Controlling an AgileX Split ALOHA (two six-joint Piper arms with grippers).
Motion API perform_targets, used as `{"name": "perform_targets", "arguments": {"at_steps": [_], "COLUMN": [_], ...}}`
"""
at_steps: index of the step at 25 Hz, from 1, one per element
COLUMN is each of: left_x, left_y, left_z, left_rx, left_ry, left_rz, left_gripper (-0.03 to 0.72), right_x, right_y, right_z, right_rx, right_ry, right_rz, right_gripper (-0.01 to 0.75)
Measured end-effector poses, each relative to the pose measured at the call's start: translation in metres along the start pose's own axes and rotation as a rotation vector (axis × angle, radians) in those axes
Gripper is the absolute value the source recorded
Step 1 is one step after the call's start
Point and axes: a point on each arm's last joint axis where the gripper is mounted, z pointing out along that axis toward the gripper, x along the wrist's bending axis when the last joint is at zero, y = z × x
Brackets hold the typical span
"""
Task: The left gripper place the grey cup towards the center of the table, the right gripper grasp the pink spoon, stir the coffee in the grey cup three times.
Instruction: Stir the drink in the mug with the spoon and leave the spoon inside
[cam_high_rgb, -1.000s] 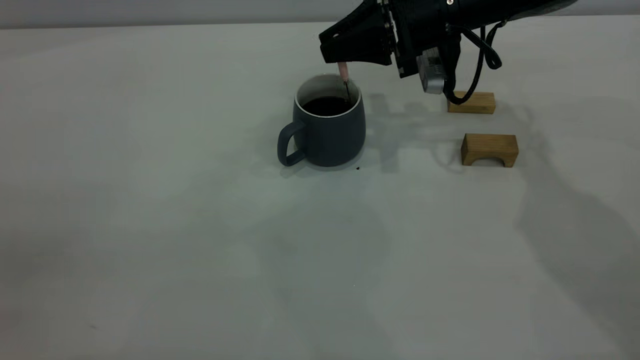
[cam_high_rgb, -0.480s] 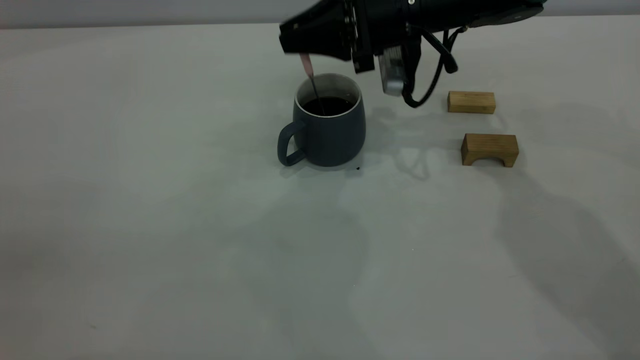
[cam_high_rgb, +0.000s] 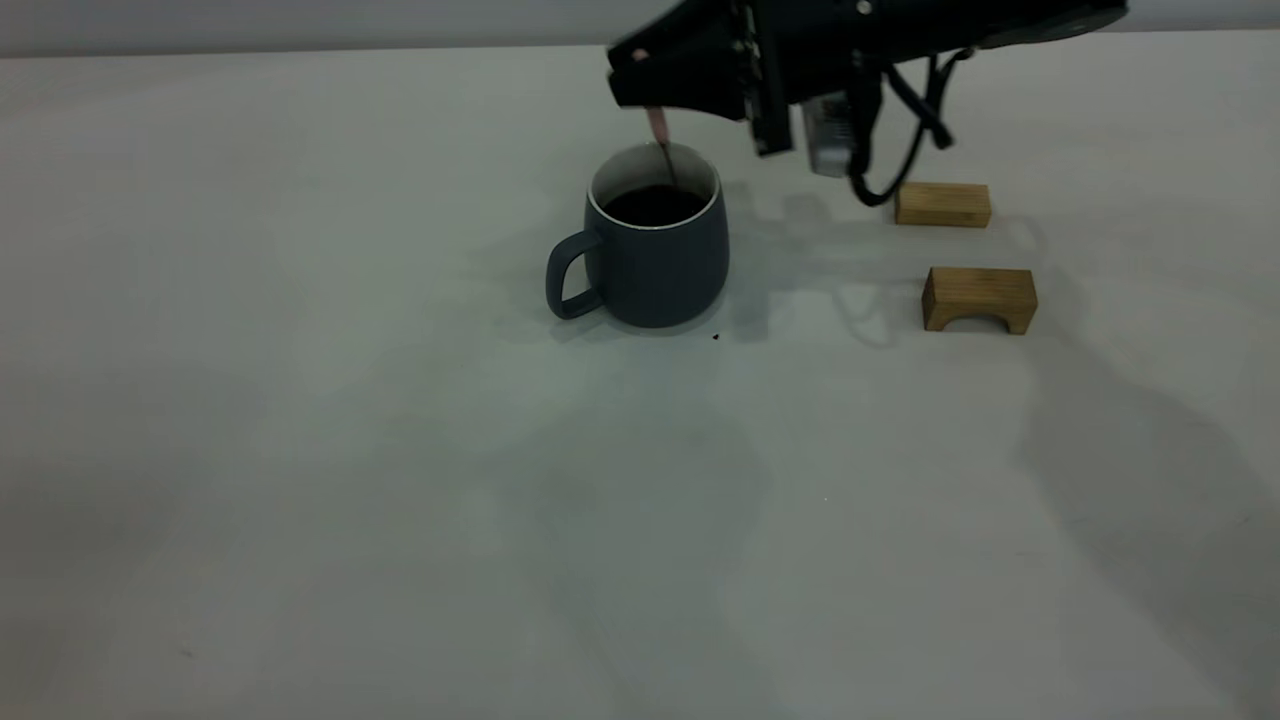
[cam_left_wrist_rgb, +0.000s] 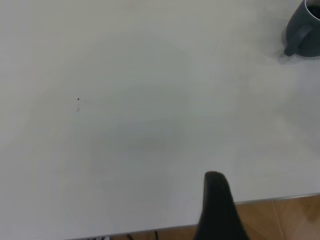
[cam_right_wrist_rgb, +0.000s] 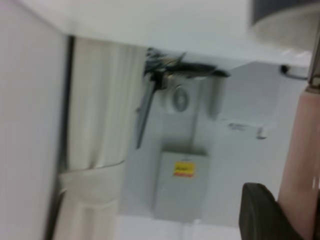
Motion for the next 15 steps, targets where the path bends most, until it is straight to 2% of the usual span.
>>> {"name": "perform_targets", "arguments": {"at_steps": [6, 15], "left_x": [0.0, 0.0], "left_y": [0.0, 0.0], "left_z": [0.0, 0.0], "left_rx": [0.0, 0.0], "left_ry": [0.0, 0.0], "left_rz": [0.0, 0.0], "left_gripper": [0.568, 0.568], "right_x": [-0.005, -0.013], "right_y": [0.003, -0.009], "right_z": [-0.009, 0.018], "right_rx": [-0.026, 0.007], "right_ry": [-0.089, -0.093], "right_rz": [0.022, 0.065], "right_gripper": [0.141, 0.141]}}
